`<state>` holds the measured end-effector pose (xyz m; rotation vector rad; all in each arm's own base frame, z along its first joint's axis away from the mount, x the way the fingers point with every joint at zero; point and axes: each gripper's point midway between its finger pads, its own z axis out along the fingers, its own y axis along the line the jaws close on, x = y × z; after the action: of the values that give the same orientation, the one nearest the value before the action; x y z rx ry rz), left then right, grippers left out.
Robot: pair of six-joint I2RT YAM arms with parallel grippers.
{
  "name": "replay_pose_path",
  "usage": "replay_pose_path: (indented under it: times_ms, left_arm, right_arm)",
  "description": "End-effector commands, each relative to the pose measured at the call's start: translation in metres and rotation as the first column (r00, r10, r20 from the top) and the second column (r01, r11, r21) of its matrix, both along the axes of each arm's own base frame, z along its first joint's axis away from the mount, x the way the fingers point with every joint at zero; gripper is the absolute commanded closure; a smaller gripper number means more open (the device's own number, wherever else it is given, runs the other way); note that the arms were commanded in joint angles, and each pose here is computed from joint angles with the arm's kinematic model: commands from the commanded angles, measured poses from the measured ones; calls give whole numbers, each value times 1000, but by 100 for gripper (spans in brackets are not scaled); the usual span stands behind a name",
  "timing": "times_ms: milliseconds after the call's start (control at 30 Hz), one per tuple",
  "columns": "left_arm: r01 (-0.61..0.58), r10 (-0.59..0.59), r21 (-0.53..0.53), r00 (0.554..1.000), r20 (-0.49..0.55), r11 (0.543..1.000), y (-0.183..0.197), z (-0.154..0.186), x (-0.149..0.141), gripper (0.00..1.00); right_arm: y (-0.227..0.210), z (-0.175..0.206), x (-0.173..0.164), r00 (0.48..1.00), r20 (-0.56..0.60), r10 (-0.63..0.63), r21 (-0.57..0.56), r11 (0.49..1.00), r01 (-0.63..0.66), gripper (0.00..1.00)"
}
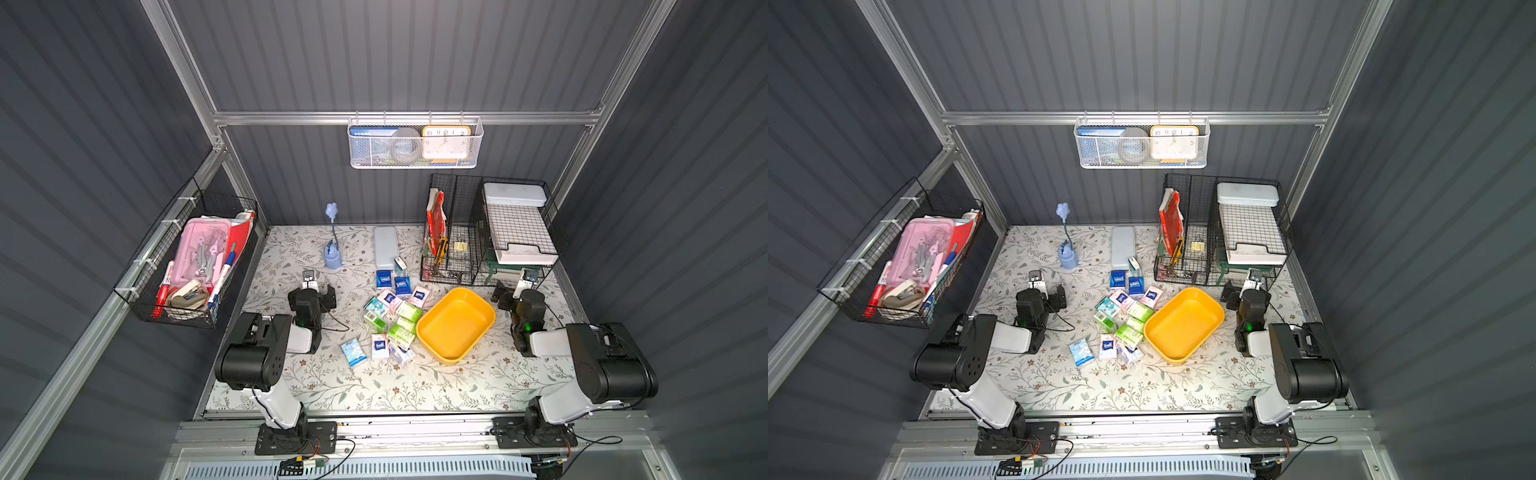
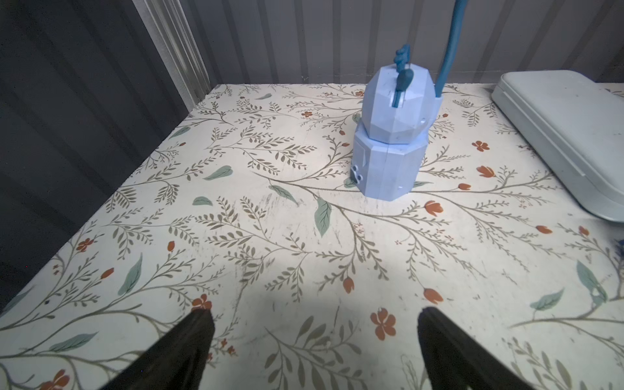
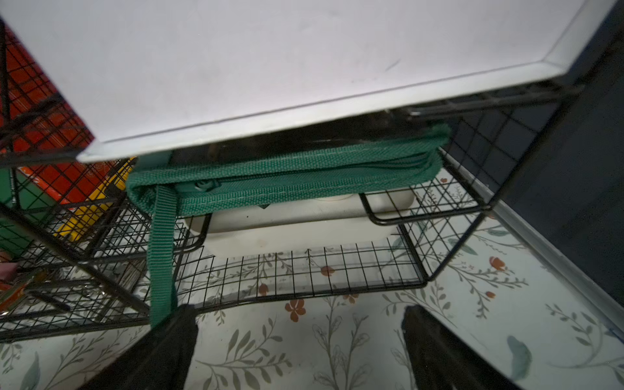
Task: Put the pocket tissues into the storage box
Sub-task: Pick up the pocket tissues from the center of the board.
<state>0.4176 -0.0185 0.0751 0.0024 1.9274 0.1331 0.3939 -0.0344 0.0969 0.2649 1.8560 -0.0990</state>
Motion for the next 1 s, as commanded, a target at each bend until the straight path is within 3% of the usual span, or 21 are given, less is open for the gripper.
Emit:
replay_pose_path:
  times_ms: [0, 600, 800, 867, 967]
  left_arm:
    - [14, -15, 13, 1000, 14, 1000, -3, 6, 3, 1]
    - [22, -22, 9, 1000, 20, 1000, -4, 7, 4, 1]
    - [-51, 52, 24, 998, -24, 998, 7, 39, 7, 1]
    - [-72, 72, 1, 997, -31, 997, 9, 55, 5, 1]
    - [-101, 94, -82, 992, -83, 991, 7, 76, 0, 1]
  right_arm:
    - [1, 0, 0, 1000, 2, 2, 2, 1000, -2, 1]
    - [-5, 5, -2, 999, 10, -39, 2, 999, 39, 1]
    - [-24, 49, -34, 982, 101, -161, -8, 987, 163, 1]
    - [-26, 69, -45, 979, 75, -190, -11, 981, 191, 1]
    - [-26, 90, -59, 974, -60, -216, 37, 975, 219, 1]
